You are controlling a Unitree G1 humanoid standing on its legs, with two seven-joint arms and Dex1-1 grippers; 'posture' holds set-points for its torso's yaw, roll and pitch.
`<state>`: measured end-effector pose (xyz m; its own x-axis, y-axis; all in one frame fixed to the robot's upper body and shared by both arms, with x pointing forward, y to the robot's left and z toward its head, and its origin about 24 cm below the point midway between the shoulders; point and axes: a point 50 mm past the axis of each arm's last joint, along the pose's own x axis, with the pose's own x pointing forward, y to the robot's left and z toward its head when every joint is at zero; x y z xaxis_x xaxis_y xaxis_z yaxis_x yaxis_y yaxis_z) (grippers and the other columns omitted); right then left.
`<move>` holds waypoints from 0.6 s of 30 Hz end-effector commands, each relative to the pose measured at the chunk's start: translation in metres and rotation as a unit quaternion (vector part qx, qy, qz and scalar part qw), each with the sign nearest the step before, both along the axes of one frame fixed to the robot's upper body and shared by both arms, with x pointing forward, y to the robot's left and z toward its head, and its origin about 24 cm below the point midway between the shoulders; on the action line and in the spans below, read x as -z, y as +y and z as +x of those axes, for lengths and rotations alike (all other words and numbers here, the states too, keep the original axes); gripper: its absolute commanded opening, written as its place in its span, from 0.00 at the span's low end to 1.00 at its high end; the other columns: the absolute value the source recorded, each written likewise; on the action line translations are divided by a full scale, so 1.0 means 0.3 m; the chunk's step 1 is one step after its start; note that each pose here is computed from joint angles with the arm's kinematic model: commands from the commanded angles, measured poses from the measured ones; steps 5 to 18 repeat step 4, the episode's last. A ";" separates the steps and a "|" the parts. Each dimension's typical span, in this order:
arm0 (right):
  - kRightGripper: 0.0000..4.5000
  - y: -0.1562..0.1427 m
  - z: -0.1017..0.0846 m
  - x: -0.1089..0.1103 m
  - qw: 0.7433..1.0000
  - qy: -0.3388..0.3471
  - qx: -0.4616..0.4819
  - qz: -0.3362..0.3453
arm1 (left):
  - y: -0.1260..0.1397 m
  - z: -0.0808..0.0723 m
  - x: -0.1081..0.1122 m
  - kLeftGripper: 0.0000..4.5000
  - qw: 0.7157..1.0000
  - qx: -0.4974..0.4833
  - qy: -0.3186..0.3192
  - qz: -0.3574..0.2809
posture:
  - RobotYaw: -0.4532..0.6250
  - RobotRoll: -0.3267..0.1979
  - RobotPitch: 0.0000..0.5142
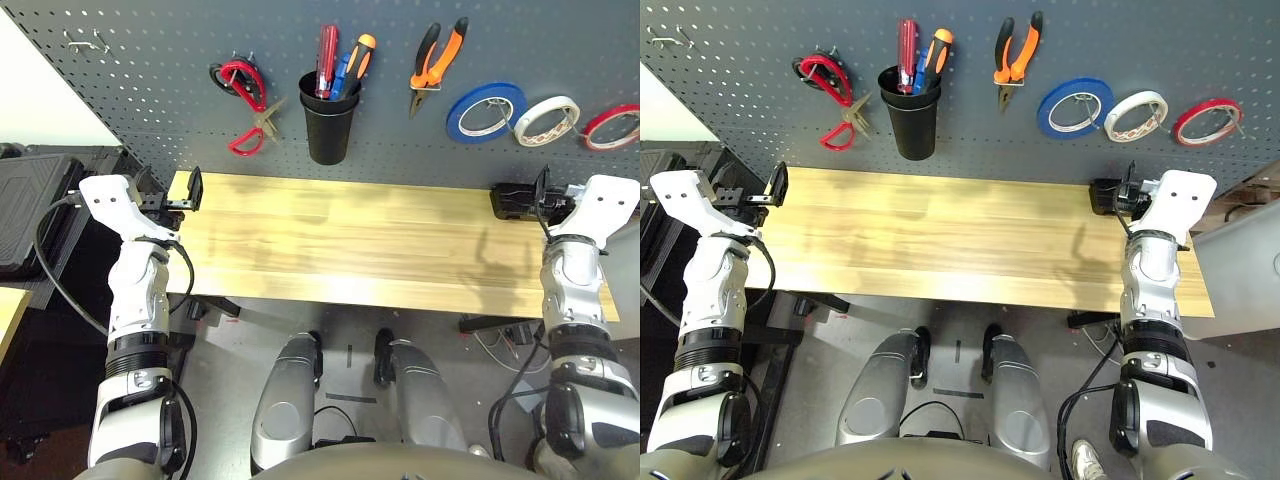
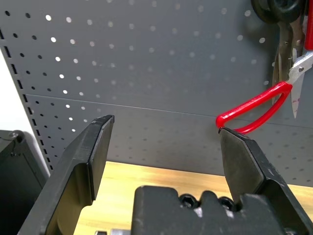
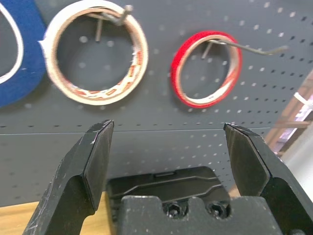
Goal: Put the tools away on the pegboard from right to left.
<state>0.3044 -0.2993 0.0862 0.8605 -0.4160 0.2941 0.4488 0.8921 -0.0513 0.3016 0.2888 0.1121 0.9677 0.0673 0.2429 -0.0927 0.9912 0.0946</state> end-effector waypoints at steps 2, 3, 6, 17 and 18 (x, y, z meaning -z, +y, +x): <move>1.00 -0.031 -0.015 0.012 1.000 0.000 0.023 0.002 | 0.029 -0.013 0.021 0.99 1.000 -0.023 0.008 0.003 | 0.58 0.62 0.38; 1.00 -0.033 -0.016 0.012 1.000 0.000 0.024 0.001 | 0.029 -0.013 0.021 0.99 1.000 -0.024 0.008 0.002 | 0.58 0.62 0.38; 1.00 -0.035 -0.017 0.013 1.000 0.000 0.025 0.001 | 0.029 -0.013 0.021 0.99 1.000 -0.025 0.008 0.001 | 0.58 0.62 0.38; 1.00 -0.035 -0.017 0.013 1.000 0.000 0.025 0.001 | 0.029 -0.013 0.021 0.99 1.000 -0.025 0.008 0.001 | 0.58 0.62 0.38; 1.00 -0.035 -0.017 0.013 1.000 0.000 0.025 0.001 | 0.029 -0.013 0.021 0.99 1.000 -0.025 0.008 0.001 | 0.58 0.62 0.38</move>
